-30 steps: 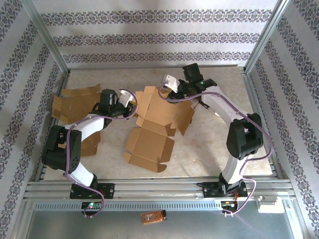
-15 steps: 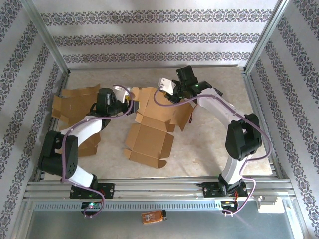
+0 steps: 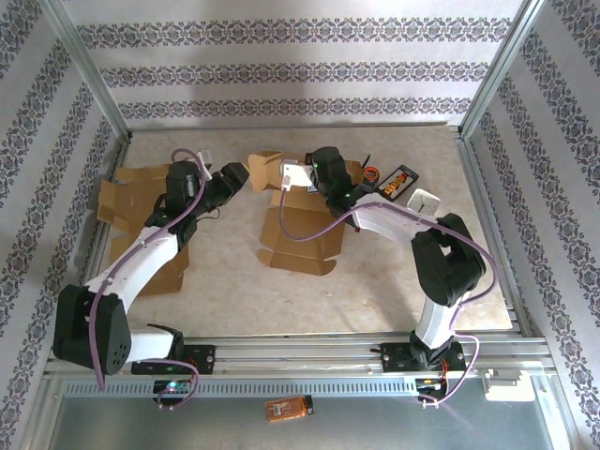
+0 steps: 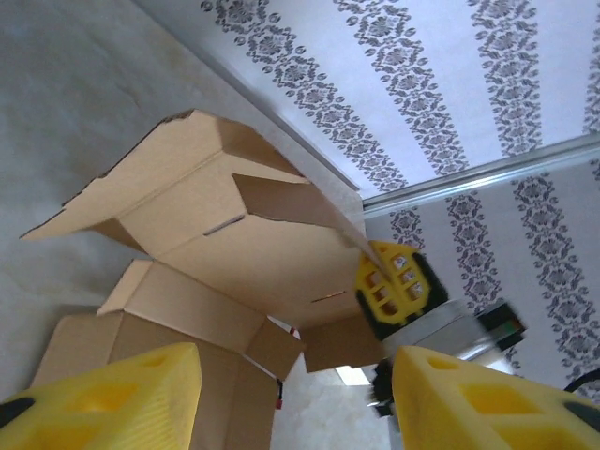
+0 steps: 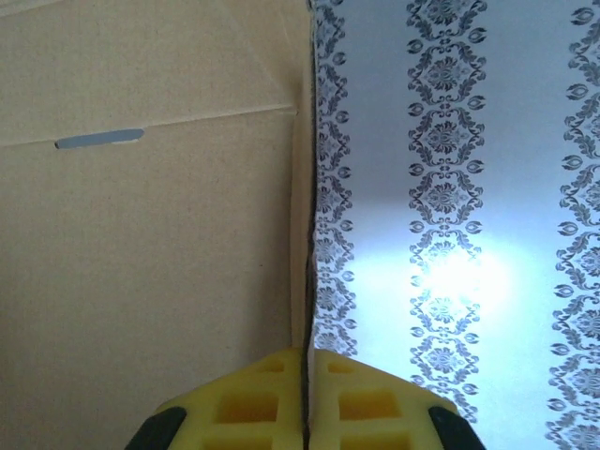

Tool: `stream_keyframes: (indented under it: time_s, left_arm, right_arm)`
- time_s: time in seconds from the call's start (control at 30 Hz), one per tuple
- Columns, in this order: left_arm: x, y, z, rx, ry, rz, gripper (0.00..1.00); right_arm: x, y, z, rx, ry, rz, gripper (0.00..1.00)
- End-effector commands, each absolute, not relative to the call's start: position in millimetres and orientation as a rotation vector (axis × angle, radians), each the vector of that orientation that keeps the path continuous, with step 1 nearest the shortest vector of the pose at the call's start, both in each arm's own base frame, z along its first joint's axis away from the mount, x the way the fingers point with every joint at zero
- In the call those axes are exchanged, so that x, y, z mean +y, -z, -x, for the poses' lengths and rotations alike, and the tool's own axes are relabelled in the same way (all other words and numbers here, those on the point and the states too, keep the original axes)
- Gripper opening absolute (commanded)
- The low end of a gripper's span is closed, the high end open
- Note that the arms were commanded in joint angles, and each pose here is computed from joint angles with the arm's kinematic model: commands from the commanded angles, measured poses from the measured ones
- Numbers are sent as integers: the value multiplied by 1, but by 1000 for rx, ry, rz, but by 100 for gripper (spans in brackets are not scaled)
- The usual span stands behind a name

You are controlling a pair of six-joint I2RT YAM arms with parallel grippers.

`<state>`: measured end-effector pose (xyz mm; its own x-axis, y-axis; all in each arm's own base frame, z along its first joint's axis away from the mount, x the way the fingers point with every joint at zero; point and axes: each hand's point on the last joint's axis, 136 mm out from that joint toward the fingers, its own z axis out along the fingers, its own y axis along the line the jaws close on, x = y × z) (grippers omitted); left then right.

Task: Fold the paper box

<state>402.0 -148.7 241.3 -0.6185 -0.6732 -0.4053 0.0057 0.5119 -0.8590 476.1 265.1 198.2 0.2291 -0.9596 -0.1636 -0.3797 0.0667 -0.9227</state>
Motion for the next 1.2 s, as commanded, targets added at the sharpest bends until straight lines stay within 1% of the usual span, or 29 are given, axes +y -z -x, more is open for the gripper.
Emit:
stream_keyframes:
  time_s: [0.0,0.13,0.17,0.23,0.33,0.43,0.5,0.57,0.7,0.8,0.97,1.07,1.17]
  left_arm:
    - [-153,-233,-422,2009,1185,678,53]
    - [-169,-231,-457,1974,1306,649,48]
    - [-174,-231,-466,1970,1332,624,44]
    - [-181,-225,-481,1993,1343,596,39]
    - [-185,-214,-500,1993,1341,593,34]
    - [-189,-199,-509,2014,1348,607,29]
    - [-196,-196,-510,2007,1394,591,24]
    - [-207,-192,-508,2013,1441,565,23]
    - [-236,-180,-500,2040,1481,526,21]
    - [-247,-175,-499,2015,1540,541,20]
    - [-265,-181,-491,2024,1559,465,19]
    - [-253,-182,-487,2022,1468,430,24]
    - [-223,-180,-479,2047,1234,364,31]
  right_arm:
    - [271,-212,-484,1219,859,1421,3]
    - [273,-200,-484,1218,846,1418,4]
    - [274,-197,-483,1217,839,1420,4]
    - [275,-194,-481,1218,829,1424,5]
    - [276,-192,-479,1221,814,1430,5]
    - [276,-190,-477,1227,802,1435,5]
    - [276,-189,-477,1235,789,1435,6]
    - [276,-187,-477,1248,775,1431,7]
    - [280,-182,-477,1262,758,1425,8]
    - [280,-178,-478,1272,761,1423,8]
    - [279,-174,-478,1282,761,1425,9]
    - [278,-178,-478,1283,760,1410,9]
    - [276,-182,-478,1282,759,1404,9]
